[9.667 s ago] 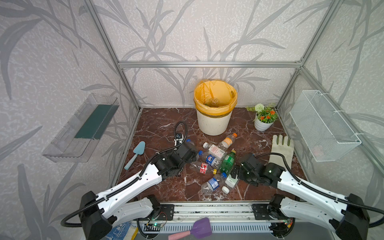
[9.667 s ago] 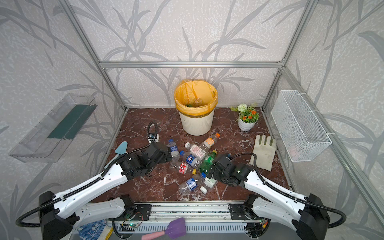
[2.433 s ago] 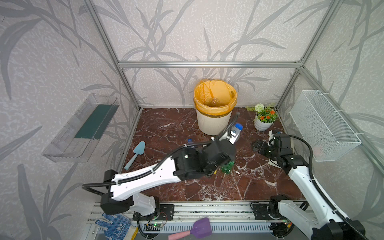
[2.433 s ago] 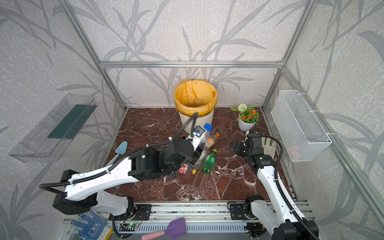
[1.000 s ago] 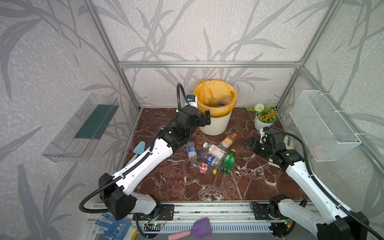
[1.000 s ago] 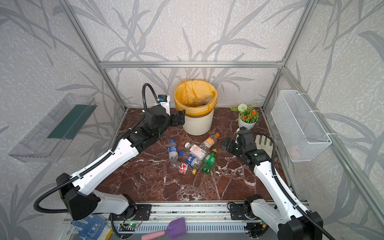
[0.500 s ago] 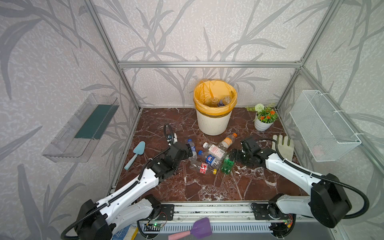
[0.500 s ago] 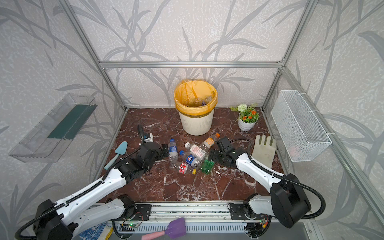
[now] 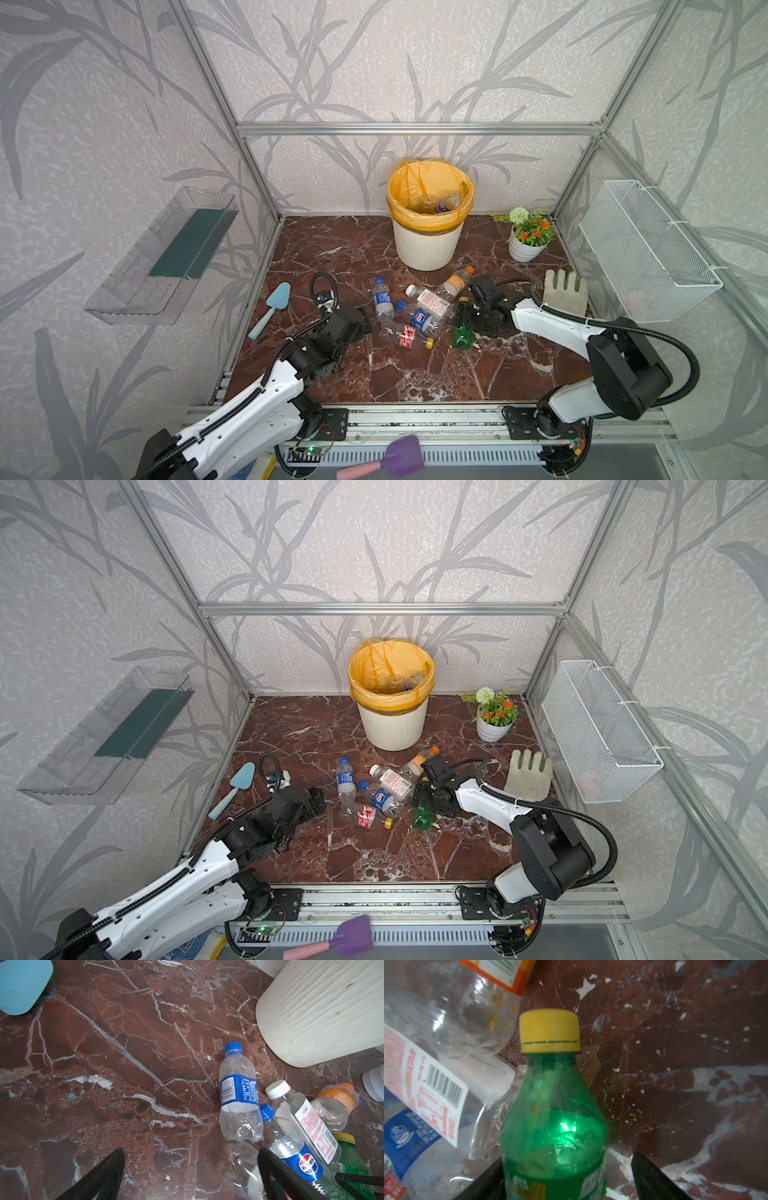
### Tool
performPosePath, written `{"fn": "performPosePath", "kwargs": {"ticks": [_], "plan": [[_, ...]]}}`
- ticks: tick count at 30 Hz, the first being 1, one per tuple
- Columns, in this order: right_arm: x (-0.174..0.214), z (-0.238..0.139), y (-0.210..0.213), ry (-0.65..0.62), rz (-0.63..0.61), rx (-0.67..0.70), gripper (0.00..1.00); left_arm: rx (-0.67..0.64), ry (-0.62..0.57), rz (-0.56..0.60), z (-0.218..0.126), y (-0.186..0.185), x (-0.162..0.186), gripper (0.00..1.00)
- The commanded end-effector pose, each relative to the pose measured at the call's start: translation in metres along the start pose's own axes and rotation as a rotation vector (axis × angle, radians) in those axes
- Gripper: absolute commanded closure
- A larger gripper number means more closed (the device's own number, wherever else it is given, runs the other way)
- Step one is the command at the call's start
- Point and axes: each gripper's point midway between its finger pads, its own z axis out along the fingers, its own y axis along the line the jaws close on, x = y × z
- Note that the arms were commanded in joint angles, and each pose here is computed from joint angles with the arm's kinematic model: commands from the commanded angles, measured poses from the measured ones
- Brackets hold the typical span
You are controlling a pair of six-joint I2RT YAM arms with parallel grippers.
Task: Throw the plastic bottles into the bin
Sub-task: 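Lower the left gripper back while the right gripper grasps the green yellow-capped bottle, then lift the green bottle with the right gripper toward the bin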
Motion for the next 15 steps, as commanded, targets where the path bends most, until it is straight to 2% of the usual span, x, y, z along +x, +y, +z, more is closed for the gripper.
{"fn": "performPosePath", "kwargs": {"ticks": [1,4,7,11,15], "plan": [[-0.001,0.001,0.0,0.018,-0.033,0.024,0.21,-0.049,-0.011,-0.009,0.001,0.013,0.001,0.01],[-0.004,-0.005,0.003,0.009,-0.049,0.018,0.35,-0.051,-0.007,-0.01,0.003,0.013,0.003,0.01],[-0.014,-0.02,0.008,-0.048,-0.068,0.002,0.44,-0.052,0.003,-0.011,0.005,0.012,0.006,0.01],[-0.027,-0.049,0.018,-0.124,-0.127,-0.024,0.46,-0.056,0.012,-0.013,0.009,0.012,0.009,0.01],[-0.051,-0.099,0.037,-0.273,-0.221,-0.083,0.46,-0.059,0.012,-0.011,0.011,0.011,0.009,0.01]]}}
